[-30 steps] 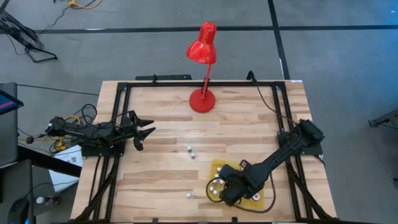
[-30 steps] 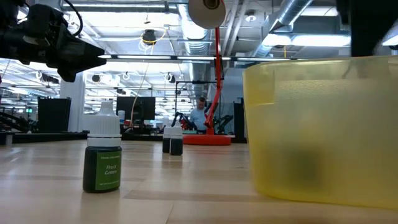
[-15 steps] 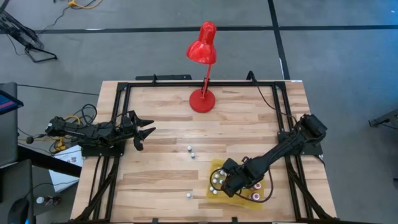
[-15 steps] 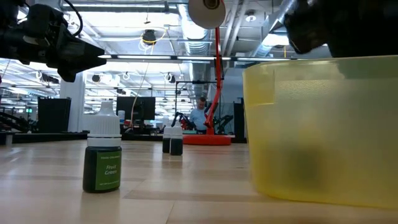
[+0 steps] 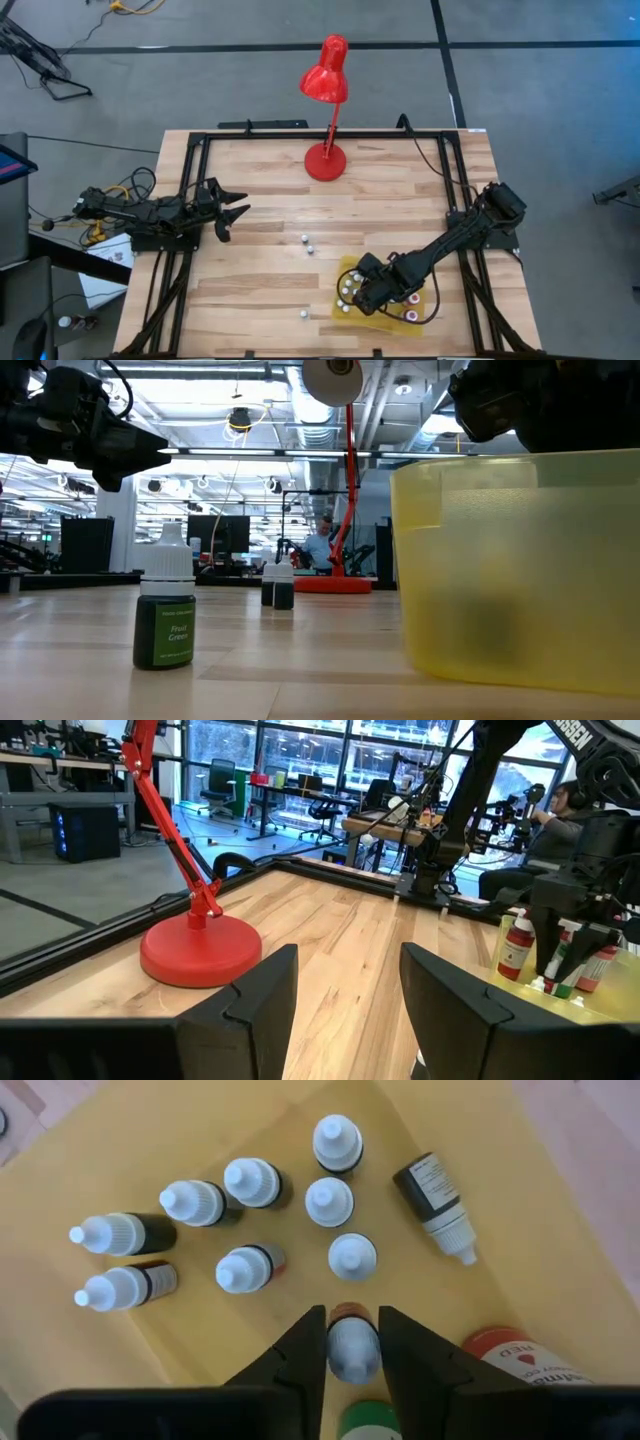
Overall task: Pick & Place food coloring
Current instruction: Put the red food coloring into the yellow bin, then put the blue food coloring into the yellow bin, then put the green food coloring into the yellow bin
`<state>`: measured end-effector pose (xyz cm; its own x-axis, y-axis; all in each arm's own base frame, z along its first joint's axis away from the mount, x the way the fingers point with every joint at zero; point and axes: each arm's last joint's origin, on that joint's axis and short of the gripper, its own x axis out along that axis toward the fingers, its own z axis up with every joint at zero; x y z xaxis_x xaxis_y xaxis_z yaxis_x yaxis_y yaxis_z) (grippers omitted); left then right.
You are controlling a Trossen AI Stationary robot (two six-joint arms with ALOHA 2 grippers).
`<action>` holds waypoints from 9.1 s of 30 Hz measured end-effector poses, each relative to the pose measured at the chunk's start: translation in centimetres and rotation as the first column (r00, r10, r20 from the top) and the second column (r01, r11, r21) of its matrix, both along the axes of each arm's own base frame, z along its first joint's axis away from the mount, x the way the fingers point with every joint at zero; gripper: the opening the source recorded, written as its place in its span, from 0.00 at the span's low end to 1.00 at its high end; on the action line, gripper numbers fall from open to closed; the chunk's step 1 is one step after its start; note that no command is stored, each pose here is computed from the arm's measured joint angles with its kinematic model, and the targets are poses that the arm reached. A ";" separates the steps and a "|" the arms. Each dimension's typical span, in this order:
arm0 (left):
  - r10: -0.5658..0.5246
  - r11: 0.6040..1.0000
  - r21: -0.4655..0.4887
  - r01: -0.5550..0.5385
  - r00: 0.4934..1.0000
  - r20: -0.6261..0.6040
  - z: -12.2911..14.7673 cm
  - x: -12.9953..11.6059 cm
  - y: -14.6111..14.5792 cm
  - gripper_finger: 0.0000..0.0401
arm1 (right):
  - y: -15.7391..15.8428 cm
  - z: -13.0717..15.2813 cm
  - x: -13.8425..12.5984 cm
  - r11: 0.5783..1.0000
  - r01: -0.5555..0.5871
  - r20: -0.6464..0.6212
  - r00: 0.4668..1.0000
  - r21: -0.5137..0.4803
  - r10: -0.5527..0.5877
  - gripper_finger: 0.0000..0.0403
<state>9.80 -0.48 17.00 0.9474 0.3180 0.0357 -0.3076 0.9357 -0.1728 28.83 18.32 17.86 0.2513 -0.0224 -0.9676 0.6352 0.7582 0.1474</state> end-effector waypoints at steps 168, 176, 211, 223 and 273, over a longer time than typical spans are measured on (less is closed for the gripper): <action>0.000 1.000 0.003 0.000 1.000 -0.013 -0.1 0.1 0.0 0.42 | 6.6 -0.3 3.7 0.978 0.196 -0.015 0.980 -0.076 -0.197 0.23; 0.000 1.000 0.003 0.000 1.000 -0.013 -0.1 0.1 0.0 0.42 | 6.1 -0.3 4.1 0.973 0.218 -0.016 0.976 -0.072 -0.219 0.23; 0.000 1.000 0.003 0.000 1.000 -0.013 -0.1 0.1 0.0 0.42 | -0.1 6.4 10.4 0.949 0.088 0.208 0.978 -0.303 -0.024 0.23; 0.000 1.000 0.002 0.000 1.000 -0.012 -0.1 0.1 0.0 0.42 | -7.4 6.8 15.3 0.966 0.023 0.296 0.953 -0.257 0.056 0.39; 0.000 1.000 0.002 0.000 1.000 -0.012 -0.1 0.1 0.0 0.42 | -11.5 -2.1 18.4 0.986 0.006 0.102 0.995 -0.166 0.012 0.34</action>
<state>9.88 -0.50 16.91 0.9479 0.3177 0.0250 -0.3094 0.9362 -0.1669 47.20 6.77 15.77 0.3494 -0.1796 -0.9196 0.6209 0.7794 0.0836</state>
